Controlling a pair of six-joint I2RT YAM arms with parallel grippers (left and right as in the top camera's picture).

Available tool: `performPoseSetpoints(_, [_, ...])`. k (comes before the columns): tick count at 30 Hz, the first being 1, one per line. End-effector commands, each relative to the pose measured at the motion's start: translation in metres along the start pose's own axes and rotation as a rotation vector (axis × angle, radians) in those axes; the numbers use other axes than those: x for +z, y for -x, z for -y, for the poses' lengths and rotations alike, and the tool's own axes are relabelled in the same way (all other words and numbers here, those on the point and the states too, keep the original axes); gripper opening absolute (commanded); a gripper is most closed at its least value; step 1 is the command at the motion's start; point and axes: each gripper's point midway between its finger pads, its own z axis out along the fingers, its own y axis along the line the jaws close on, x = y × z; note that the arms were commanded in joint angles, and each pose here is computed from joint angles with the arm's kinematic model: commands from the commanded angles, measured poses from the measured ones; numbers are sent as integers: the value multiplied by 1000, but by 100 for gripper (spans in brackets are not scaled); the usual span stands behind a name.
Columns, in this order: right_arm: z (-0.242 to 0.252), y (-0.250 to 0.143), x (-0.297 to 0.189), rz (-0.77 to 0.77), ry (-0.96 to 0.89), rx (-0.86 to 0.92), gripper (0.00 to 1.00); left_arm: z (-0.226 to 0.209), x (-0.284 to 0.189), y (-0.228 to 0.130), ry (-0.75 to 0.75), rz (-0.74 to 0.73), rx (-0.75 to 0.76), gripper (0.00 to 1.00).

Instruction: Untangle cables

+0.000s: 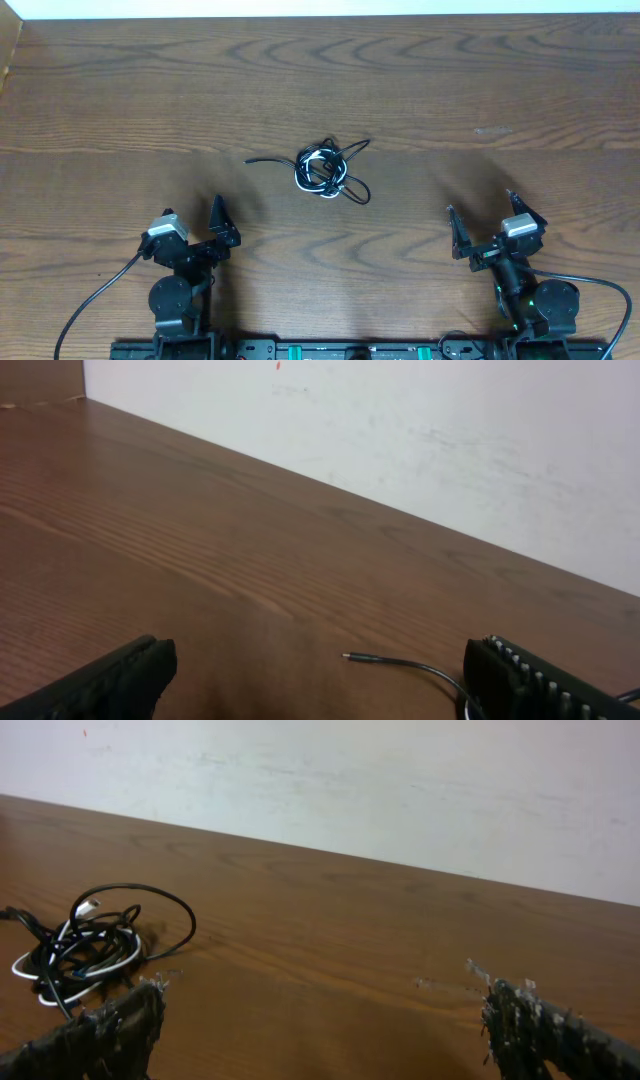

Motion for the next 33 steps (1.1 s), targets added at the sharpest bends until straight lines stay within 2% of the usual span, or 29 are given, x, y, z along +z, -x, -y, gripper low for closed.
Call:
performPoseSetpoints(1, [4, -2, 0, -7, -21, -2, 99, -6, 1, -10, 26, -31, 18, 98])
performPoseSetpoints(14, [6, 0, 0, -1, -28, -6, 99, 0, -2, 7, 7, 11, 16, 98])
performPoseSetpoints(22, [5, 25, -5, 49, -27, -15, 99, 7, -8, 27, 3, 25, 16, 98])
performPoseSetpoints(33, [-9, 45, -5, 42, 62, 13, 99, 28, -18, 61, -16, -106, 36, 98])
